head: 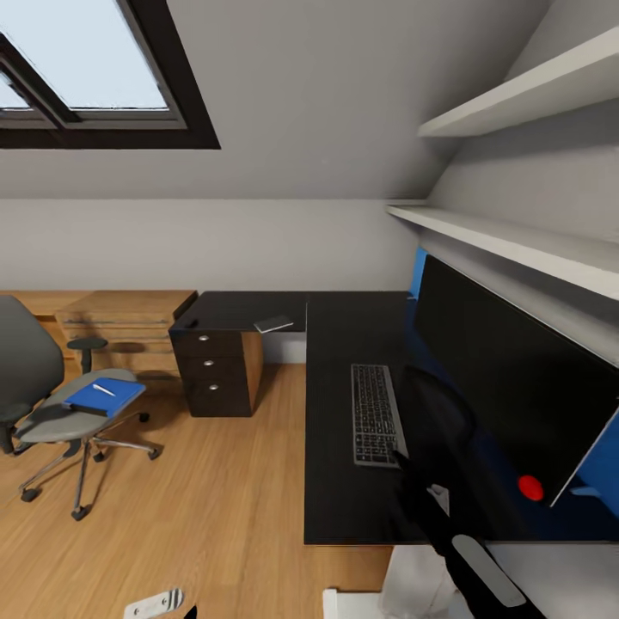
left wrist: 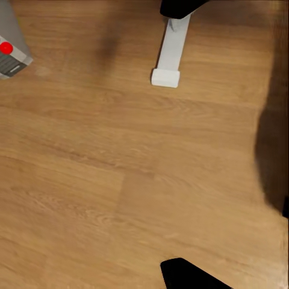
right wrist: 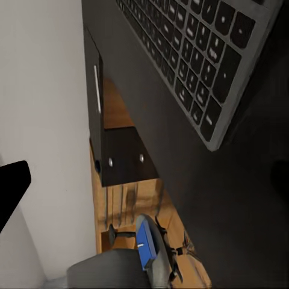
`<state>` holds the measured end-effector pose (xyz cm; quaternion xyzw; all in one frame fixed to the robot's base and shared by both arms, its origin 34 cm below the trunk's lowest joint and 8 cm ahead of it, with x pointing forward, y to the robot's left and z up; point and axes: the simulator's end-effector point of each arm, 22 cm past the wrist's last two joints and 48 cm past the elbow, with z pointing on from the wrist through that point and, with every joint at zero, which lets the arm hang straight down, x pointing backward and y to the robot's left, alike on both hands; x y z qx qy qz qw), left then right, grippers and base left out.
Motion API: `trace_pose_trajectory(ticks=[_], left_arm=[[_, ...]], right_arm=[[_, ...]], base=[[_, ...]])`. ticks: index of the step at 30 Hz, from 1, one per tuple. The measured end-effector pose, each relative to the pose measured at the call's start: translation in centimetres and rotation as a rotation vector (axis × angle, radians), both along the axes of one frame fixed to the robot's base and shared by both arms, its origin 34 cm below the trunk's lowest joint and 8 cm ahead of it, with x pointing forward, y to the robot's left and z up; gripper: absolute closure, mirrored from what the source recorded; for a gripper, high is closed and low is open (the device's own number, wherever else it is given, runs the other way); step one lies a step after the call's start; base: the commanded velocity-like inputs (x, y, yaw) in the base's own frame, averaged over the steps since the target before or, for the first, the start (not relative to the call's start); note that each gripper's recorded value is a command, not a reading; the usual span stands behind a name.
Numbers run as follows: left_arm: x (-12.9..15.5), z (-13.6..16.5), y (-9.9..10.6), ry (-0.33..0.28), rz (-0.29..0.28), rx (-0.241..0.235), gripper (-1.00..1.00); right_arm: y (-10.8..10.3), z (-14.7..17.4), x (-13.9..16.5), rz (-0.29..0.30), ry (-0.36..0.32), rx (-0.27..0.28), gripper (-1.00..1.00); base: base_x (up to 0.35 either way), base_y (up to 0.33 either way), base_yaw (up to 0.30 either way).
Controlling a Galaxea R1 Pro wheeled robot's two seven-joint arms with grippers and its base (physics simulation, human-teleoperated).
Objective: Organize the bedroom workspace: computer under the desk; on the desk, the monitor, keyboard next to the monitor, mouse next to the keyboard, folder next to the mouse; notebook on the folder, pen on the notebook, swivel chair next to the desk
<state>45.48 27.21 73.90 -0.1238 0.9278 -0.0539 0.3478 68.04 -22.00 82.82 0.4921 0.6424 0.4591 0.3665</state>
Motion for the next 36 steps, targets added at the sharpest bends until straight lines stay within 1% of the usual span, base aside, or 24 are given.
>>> trace_pose_trajectory(ticks=[4,7,9,12,15,17,19,21,22,23,25,26,27,28,30,31,34,36], left_arm=[[0.0,0.0,0.7,0.0,0.014,0.005,-1.0],[0.0,0.1,2.2,-0.002,0.049,0.014,-1.0],[0.0,0.2,3.9,-0.003,0.087,0.024,-1.0],[-0.2,0.3,5.3,-0.004,0.118,0.032,-1.0],[-0.3,0.3,6.1,-0.004,0.137,0.037,-1.0],[-0.3,0.4,6.4,-0.004,0.143,0.039,-1.0],[-0.3,0.4,6.5,-0.005,0.144,0.039,-1.0],[-0.4,0.4,6.5,-0.005,0.146,0.039,-1.0],[-0.4,0.4,6.5,-0.004,0.146,0.039,-1.0],[-0.4,0.4,6.5,-0.004,0.146,0.039,-1.0],[-0.4,0.3,6.5,-0.003,0.146,0.038,-1.0],[-0.5,0.2,6.4,-0.001,0.145,0.038,-1.0],[-0.6,0.1,6.4,0.001,0.145,0.038,-1.0],[-0.7,0.0,6.4,0.006,0.143,0.038,-1.0],[-0.8,-0.1,6.4,0.009,0.143,0.037,-1.0],[-0.8,-0.2,6.3,0.01,0.142,0.037,-1.0],[-0.9,-0.3,6.3,0.012,0.142,0.037,-1.0],[-0.9,-0.3,6.3,0.013,0.141,0.037,-1.0]], right_arm=[[0.4,0.0,0.0,0.007,0.0,0.0,-1.0],[0.5,0.0,-0.1,0.011,0.0,-0.001,-1.0],[0.7,0.1,-0.1,0.014,-0.002,-0.002,-1.0],[1.0,0.1,-0.1,0.022,-0.004,-0.009,-1.0],[2.8,-0.5,-0.4,0.058,0.023,-0.047,-1.0],[5.0,-1.3,-0.9,0.103,0.059,-0.114,-1.0],[6.1,-1.5,-1.0,0.124,0.073,-0.165,-1.0],[7.8,-2.0,-1.3,0.15,0.089,-0.291,-1.0],[8.2,-2.1,-1.3,0.154,0.088,-0.33,-1.0],[8.8,-2.1,-1.2,0.157,0.084,-0.404,-1.0],[9.3,-1.9,-1.2,0.154,0.075,-0.483,-1.0],[9.6,-1.5,-1.0,0.145,0.06,-0.556,-1.0],[9.7,-1.3,-0.9,0.137,0.048,-0.591,-1.0],[9.9,-0.7,-0.7,0.12,0.025,-0.651,-1.0],[10.1,-0.3,-0.5,0.102,0.002,-0.701,-1.0],[10.2,0.0,-0.5,0.085,-0.016,-0.737,-1.0],[10.8,0.2,-0.7,0.062,-0.039,-0.782,-1.0],[10.4,0.0,-0.9,0.051,-0.049,-0.817,-1.0]], base=[[-0.332,0.0,0.0],[-0.333,0.0,0.0],[-0.334,0.01,0.0],[-0.305,0.072,0.0],[-0.164,0.158,0.0],[-0.05,0.239,0.0],[0.042,0.265,0.0],[0.144,0.274,0.0],[0.188,0.269,0.0],[0.201,0.267,0.0],[0.218,0.264,0.0],[0.231,0.261,0.0],[0.239,0.259,0.0],[0.243,0.257,0.0],[0.249,0.252,0.0],[0.254,0.248,0.0],[0.259,0.243,0.0],[0.267,0.233,0.0]])
